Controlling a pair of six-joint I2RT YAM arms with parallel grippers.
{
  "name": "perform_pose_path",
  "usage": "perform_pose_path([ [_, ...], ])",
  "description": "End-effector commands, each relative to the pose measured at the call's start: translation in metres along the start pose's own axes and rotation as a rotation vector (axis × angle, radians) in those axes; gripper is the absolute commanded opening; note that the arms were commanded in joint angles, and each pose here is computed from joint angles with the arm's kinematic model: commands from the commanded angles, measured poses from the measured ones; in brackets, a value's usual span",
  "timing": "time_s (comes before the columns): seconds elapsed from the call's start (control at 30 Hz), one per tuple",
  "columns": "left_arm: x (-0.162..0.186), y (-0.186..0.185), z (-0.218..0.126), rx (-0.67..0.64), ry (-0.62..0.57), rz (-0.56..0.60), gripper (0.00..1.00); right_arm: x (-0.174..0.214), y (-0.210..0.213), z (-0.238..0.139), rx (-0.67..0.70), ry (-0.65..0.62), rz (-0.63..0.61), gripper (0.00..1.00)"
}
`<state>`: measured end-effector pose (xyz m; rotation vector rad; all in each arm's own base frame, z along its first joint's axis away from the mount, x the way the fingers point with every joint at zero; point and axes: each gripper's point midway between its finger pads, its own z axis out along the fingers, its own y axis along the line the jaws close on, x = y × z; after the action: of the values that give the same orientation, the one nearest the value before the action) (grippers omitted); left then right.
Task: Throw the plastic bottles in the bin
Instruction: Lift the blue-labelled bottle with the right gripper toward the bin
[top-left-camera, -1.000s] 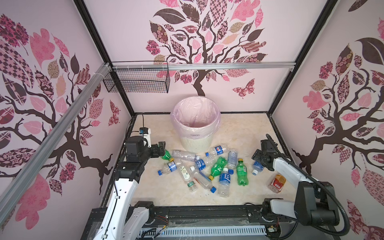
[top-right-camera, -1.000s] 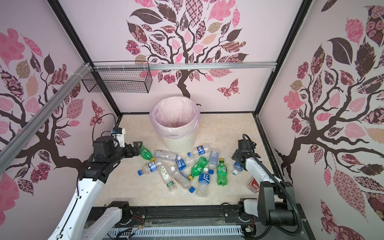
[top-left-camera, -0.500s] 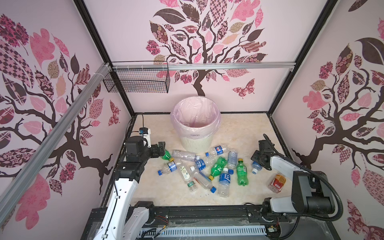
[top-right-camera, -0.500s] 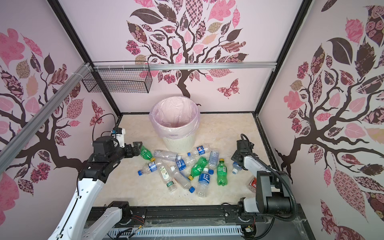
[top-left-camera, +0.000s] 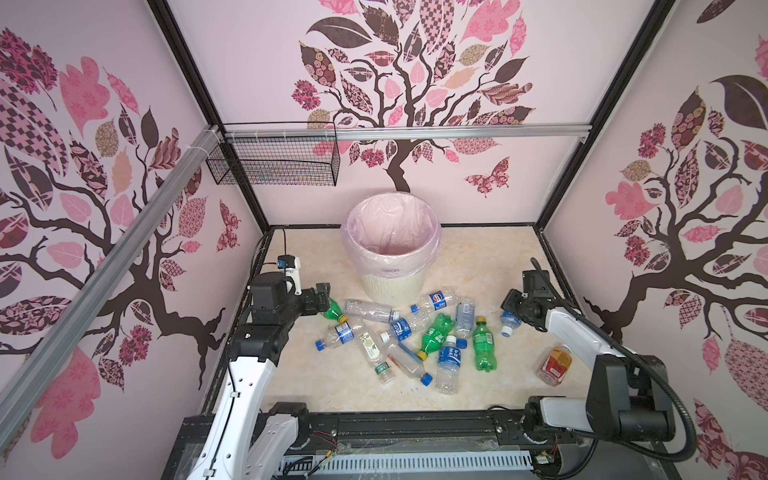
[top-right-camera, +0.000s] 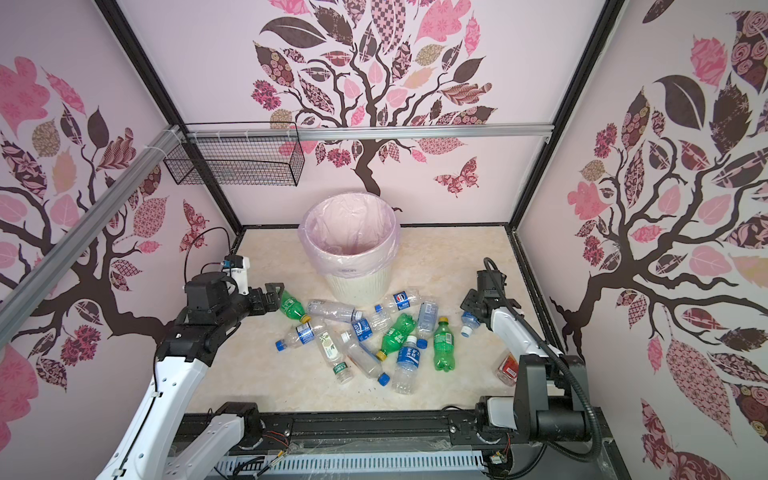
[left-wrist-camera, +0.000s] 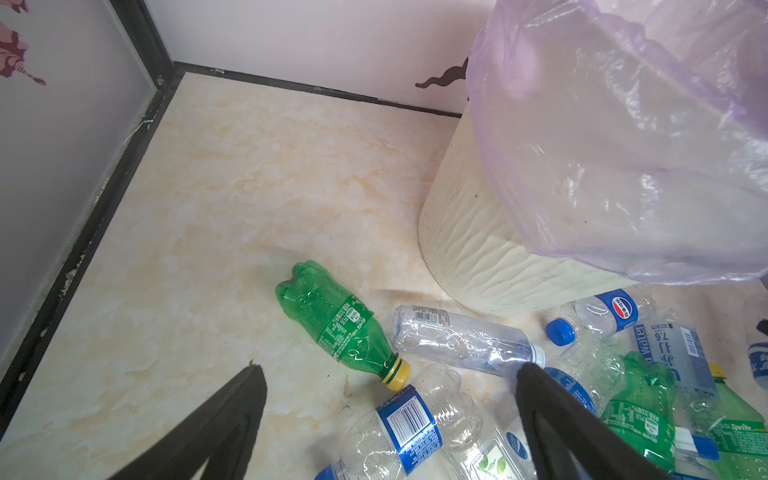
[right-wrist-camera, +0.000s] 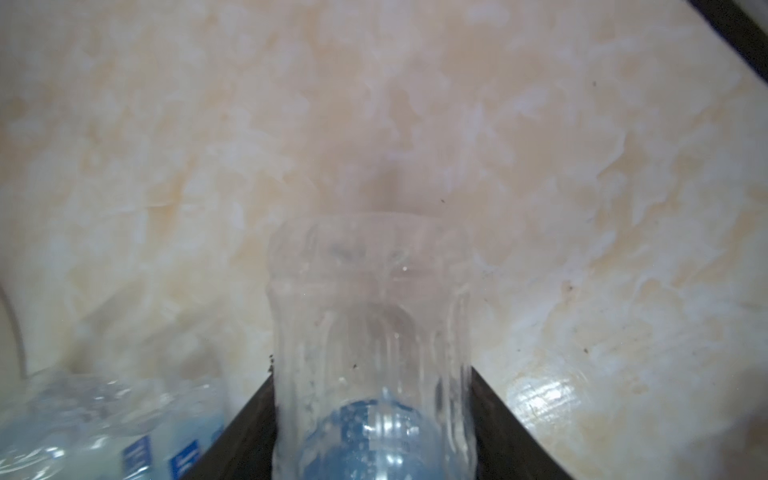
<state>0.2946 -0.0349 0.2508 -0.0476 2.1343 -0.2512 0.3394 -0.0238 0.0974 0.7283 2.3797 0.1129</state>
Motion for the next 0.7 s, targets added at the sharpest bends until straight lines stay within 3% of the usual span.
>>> perform_pose_path([
  [0.0,-0.011,-0.001,-0.008,0.001,-0.041,-0.012,0.98,-0.032,0.031,-0.039,-0.134,-0.076,-0.04,0.62],
  [0.43,-0.003,0.009,-0.008,-0.054,-0.018,-0.03,0.98,-0.088,0.111,-0.171,-0.582,-0.3,-0.157,0.59],
  [0.67,0.0,0.012,-0.008,-0.068,-0.027,-0.057,0.98,-0.09,0.14,-0.242,-0.831,-0.45,-0.282,0.6],
])
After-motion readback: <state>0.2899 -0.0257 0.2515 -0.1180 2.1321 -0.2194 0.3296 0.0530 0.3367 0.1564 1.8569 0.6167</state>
